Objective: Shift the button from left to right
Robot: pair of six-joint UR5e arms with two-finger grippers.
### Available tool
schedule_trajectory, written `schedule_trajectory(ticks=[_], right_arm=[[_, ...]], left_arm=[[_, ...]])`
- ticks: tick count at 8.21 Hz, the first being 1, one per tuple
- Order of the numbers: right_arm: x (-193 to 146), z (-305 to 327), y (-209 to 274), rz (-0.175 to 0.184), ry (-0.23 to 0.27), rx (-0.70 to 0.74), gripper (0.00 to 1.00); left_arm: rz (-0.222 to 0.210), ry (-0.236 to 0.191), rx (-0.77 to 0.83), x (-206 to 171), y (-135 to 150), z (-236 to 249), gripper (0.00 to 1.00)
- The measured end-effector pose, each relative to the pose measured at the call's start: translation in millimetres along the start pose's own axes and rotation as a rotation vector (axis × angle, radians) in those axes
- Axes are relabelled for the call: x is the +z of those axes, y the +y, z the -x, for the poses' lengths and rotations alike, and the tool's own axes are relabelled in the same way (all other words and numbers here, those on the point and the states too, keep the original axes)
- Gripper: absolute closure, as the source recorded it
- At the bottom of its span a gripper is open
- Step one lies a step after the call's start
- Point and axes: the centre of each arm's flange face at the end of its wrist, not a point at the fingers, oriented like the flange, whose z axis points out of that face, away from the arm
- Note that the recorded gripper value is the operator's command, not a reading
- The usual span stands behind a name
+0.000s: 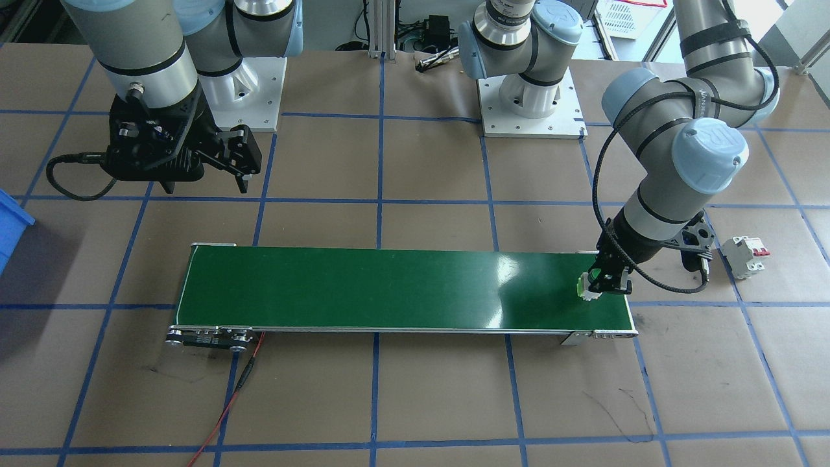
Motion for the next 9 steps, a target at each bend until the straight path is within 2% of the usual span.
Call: schedule_trajectory(ticks=[1, 3, 4, 9], right_arm=[[-0.1, 0.1, -0.5, -0.003, 0.0, -0.002, 0.0], [0.0, 0.2, -1.1, -0.006, -0.001, -0.003, 0.0], [0.4, 0.2, -1.3, -0.005, -0.002, -0.004, 0.0], [2.1, 0.4, -2.6, -0.003, -0.002, -0.006, 0.0]], left_arm=[[-0.023, -0.016, -0.003, 1.5, -2.5, 1.3, 0.01], [-0.071, -0.044, 0.004, 3.9, -7.8, 3.1, 0.0], [-0.079, -0.049, 0.006, 4.4, -8.7, 3.3, 0.0], [-0.08, -0.055, 0.011, 5.1, -9.0, 3.7, 0.0]])
